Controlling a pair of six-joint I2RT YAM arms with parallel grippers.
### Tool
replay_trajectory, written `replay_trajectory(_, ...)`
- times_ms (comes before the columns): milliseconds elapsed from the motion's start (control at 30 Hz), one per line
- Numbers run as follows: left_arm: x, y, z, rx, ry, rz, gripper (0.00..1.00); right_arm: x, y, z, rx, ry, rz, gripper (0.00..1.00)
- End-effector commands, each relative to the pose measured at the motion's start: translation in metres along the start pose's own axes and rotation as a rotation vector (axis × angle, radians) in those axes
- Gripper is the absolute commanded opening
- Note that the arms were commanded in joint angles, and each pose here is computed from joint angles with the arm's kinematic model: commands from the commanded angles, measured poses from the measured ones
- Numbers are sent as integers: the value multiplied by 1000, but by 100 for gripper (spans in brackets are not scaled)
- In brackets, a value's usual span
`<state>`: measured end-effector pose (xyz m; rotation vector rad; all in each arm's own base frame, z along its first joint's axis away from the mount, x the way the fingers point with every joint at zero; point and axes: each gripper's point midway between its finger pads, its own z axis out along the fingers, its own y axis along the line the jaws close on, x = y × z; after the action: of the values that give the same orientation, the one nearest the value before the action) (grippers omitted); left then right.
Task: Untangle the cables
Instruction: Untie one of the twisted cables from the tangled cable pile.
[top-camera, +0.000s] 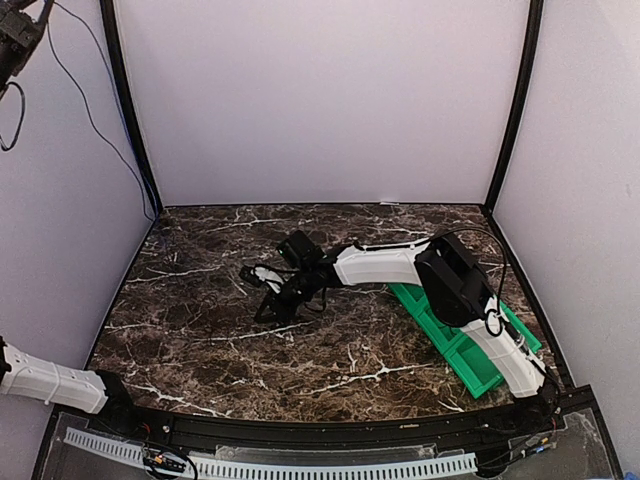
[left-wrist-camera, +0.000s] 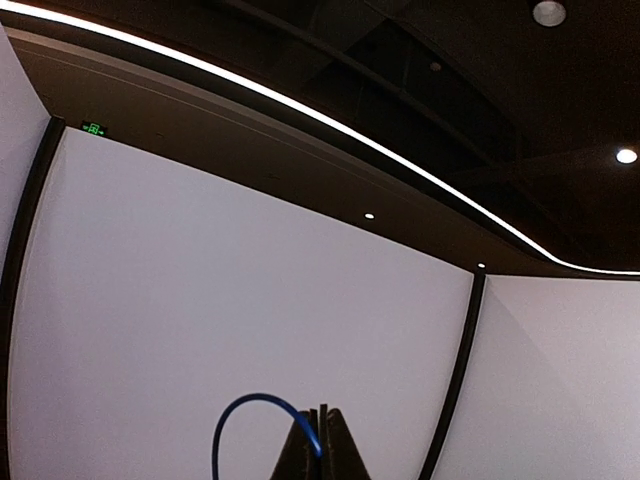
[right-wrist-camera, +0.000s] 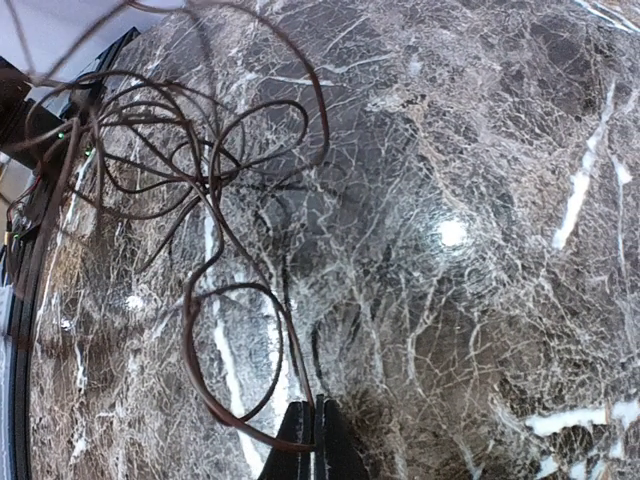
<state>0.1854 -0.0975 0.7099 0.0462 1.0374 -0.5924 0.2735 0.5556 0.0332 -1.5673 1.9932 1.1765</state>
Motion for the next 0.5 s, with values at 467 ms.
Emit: replay_trajectory(467,-63,-1,9,-37,-246,-60,0,-28,4,-28,76,-27,-107,5)
